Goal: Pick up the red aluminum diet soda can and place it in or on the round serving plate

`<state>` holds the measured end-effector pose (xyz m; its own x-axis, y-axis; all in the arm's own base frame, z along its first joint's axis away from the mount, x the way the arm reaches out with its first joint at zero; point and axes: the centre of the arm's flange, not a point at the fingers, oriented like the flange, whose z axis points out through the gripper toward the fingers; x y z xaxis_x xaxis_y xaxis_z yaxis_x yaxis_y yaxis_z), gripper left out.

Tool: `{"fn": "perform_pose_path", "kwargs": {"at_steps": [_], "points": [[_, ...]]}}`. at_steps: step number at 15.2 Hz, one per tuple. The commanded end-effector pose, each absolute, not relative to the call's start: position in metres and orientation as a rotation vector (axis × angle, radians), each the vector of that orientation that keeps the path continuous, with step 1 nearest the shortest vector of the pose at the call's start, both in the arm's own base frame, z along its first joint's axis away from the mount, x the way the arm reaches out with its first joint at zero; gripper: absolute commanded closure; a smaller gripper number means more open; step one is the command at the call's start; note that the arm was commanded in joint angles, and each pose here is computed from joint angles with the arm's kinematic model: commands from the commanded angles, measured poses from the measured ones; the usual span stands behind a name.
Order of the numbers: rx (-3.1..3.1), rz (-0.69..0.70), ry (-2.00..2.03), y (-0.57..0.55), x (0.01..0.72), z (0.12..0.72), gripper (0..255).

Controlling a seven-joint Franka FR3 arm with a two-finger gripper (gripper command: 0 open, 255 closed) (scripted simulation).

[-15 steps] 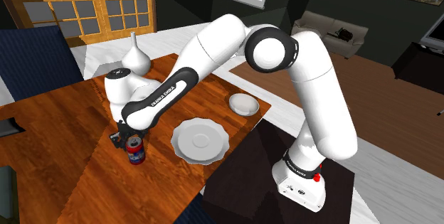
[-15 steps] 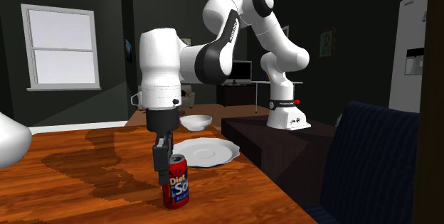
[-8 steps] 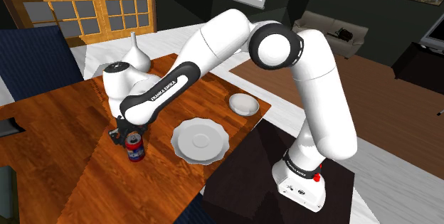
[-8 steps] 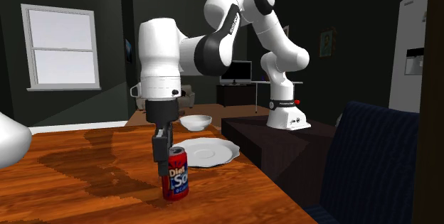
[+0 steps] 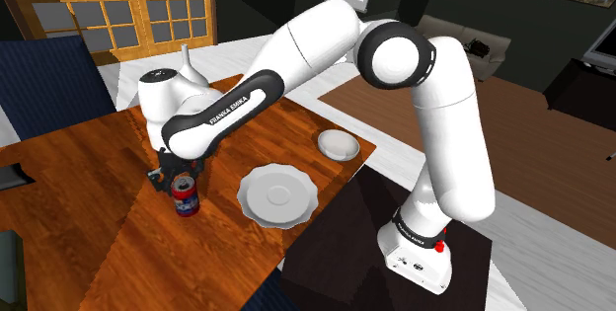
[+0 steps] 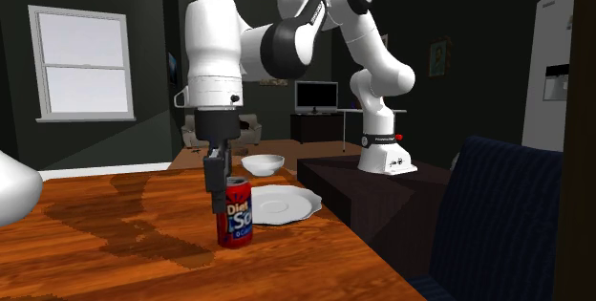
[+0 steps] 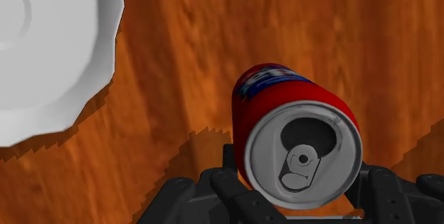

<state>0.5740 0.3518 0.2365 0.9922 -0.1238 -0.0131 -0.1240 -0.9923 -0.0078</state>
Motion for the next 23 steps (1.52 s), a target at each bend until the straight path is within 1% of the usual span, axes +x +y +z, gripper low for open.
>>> {"fn": "perform_pose_path", "kwargs": {"at_steps": [1,5,23], "points": [[-3.127,0.020,0.194,0.351,0.574,0.248,255],[-3.127,0.020,0.194,0.351,0.574,0.268,255],[-3.127,0.020,0.194,0.139,0.470,0.289,255]]}}
